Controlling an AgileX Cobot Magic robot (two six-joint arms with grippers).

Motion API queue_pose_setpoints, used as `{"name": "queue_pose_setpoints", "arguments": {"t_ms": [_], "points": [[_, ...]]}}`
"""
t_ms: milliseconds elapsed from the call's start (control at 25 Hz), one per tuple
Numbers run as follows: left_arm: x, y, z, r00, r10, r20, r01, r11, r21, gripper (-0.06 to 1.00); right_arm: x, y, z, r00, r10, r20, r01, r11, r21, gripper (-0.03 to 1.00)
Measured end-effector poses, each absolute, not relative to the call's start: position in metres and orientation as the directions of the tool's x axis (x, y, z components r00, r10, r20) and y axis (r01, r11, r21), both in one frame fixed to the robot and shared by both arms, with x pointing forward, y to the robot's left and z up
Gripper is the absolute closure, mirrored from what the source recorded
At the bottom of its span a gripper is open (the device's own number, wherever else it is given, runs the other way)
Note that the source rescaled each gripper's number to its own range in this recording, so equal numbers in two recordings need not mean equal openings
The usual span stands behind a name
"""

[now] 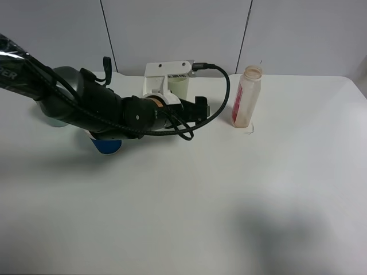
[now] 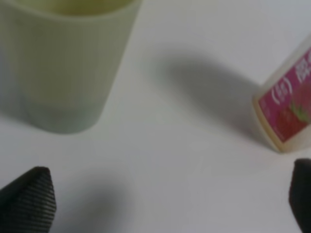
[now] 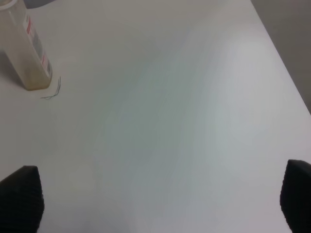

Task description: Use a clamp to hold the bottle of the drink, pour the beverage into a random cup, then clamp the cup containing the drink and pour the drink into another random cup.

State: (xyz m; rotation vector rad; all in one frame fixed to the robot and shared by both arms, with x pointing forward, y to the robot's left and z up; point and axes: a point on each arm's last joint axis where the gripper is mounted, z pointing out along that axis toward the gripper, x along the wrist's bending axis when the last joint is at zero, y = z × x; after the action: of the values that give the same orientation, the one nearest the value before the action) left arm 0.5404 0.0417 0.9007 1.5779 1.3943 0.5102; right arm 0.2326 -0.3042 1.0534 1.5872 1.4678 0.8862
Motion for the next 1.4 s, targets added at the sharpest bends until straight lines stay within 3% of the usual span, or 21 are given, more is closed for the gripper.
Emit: {"name": "queue_pose_setpoints", "arguments": {"t_ms": [400,880,1400], "points": [[0.56,0.032,0.883,0.231,0.95,-0.211,0.475,0.079,0.876,0.03,0.233,-0.304,1.053,0.088,0.996,-0.017,0.449,-0.025,0.893,-0.01],[0.577,0.055,0.877,0.112,0.971,-0.212,0.417,0.148,0.897,0.03,0.233,-0.304,1.053,0.088,0.996,-0.017,0.449,-0.025,0.893,-0.01],[0.581,0.06,0.859,0.083,0.981,-0.178,0.398,0.131,0.908,0.03,0.233,-0.304,1.053,0.088,0.996,-0.017,0.449,-0.025,0.893,-0.01]]}}
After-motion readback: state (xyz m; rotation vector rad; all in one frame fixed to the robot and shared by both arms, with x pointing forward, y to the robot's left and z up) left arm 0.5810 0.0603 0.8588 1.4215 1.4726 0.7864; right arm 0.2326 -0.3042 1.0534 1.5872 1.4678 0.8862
